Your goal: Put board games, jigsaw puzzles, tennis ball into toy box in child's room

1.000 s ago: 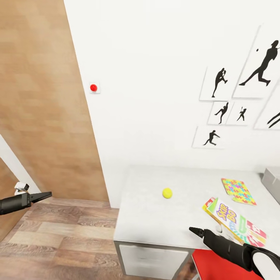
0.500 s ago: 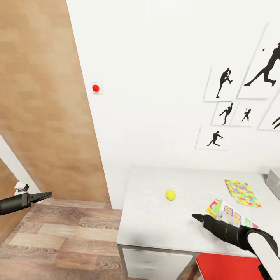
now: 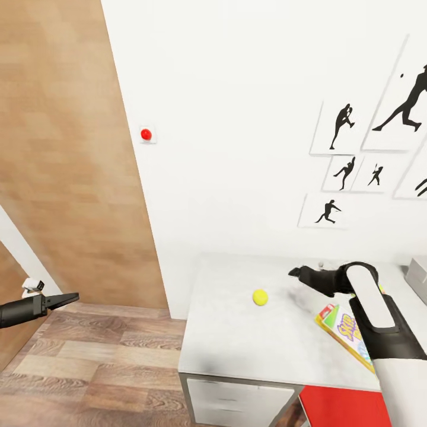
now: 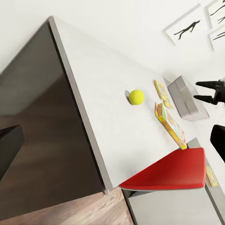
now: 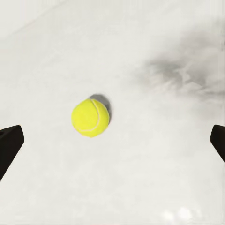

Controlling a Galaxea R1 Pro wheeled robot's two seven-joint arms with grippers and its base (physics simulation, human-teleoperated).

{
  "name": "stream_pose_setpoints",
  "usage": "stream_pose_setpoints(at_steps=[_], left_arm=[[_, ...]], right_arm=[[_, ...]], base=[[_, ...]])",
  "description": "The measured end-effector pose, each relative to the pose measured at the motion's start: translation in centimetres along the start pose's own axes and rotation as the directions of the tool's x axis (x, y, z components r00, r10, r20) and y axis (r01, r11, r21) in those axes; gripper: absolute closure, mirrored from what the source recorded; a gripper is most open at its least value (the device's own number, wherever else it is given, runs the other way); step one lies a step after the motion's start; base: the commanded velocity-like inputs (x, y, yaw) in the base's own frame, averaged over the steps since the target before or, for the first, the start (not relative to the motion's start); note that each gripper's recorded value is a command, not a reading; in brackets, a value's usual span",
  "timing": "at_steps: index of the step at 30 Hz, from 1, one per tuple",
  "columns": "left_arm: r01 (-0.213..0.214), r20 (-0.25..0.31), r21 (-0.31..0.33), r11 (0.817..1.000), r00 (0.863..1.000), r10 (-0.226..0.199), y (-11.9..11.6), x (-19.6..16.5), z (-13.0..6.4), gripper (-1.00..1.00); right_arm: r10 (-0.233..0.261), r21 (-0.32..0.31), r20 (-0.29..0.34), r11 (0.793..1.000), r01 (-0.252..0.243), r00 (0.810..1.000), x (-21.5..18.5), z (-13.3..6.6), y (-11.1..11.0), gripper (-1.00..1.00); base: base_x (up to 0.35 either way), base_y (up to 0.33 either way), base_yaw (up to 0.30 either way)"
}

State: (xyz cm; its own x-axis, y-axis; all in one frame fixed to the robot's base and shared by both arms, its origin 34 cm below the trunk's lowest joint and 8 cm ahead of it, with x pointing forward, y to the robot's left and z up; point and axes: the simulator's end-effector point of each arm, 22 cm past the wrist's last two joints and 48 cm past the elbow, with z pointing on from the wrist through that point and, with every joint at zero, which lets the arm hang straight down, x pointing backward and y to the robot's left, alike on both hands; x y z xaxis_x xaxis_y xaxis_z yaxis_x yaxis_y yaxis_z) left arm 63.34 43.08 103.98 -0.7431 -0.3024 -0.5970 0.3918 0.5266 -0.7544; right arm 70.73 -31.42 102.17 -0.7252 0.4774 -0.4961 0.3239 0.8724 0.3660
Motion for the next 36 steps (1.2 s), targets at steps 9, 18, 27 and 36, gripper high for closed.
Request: stream_pose_setpoints(at_steps=[9, 18, 27, 36], left_arm=[[0.000, 0.000, -0.001, 1.000, 1.000, 0.000, 0.0, 0.0, -0.1, -1.00], [-0.002, 0.004, -0.007, 1.000, 1.000, 0.002, 0.1, -0.2, -0.4, -1.00], [-0.002, 0.003, -0.008, 1.000, 1.000, 0.002, 0.1, -0.2, -0.5, -1.00], [-0.002, 0.003, -0.007, 1.000, 1.000, 0.002, 0.1, -0.2, -0.5, -1.00]], right_arm=[[0.052, 0.084, -0.180, 0.996, -0.037, 0.982, 2.5, 4.6, 2.7, -1.00], [0.064, 0.108, -0.242, 0.993, -0.039, 0.968, 4.4, 5.9, 2.9, -1.00], [0.067, 0.111, -0.250, 0.993, -0.040, 0.966, 4.6, 6.0, 2.9, -1.00], [0.066, 0.111, -0.250, 0.993, -0.039, 0.966, 4.6, 6.0, 2.9, -1.00]], base=[[0.000, 0.073, 0.000], [0.000, 0.151, 0.000], [0.044, 0.094, 0.000], [0.102, 0.099, 0.000]])
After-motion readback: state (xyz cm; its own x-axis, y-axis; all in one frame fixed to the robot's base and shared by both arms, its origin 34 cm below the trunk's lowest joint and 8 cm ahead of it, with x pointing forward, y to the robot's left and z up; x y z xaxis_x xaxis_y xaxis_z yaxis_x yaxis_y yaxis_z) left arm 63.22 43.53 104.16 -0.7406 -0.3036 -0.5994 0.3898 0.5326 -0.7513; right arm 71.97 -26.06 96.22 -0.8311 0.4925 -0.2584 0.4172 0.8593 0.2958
